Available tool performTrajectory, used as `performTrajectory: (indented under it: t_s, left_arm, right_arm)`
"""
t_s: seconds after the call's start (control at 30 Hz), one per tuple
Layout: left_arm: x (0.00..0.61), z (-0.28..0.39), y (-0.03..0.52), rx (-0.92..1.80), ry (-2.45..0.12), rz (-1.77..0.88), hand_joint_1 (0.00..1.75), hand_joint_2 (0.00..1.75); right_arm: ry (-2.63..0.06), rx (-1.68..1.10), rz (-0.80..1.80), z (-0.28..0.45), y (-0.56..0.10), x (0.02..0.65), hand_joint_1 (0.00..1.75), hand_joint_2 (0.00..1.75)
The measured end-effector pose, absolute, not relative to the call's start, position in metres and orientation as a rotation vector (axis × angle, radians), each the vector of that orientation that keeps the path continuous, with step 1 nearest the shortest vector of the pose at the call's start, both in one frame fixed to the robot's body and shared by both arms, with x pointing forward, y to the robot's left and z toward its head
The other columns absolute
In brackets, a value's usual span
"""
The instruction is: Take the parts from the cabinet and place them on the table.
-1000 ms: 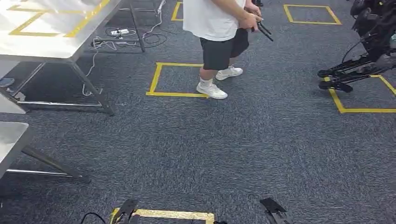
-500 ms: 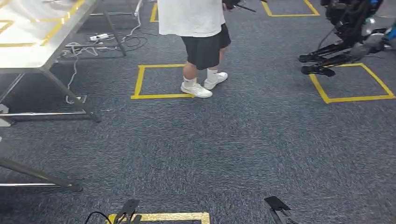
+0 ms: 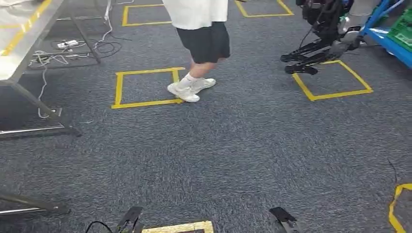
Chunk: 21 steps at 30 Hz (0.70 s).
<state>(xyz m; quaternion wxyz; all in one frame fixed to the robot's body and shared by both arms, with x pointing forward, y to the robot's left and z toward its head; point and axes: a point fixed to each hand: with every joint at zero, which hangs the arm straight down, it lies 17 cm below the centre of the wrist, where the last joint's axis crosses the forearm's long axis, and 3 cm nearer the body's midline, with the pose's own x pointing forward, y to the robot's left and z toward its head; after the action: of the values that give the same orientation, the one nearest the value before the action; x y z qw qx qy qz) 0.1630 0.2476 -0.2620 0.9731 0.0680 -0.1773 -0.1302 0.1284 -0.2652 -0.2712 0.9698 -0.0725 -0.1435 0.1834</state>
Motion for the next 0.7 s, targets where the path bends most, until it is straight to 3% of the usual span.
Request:
performTrajectory:
  t_s: [0.7]
  left_arm:
    - [0.1617,-0.2621,0.2441,0.131,-0.355,-0.272,0.0,0.0]
  right_arm:
    - [-0.289,-0.149,0.354,-0.2712,-0.2653,0.1289,0.0,0.0]
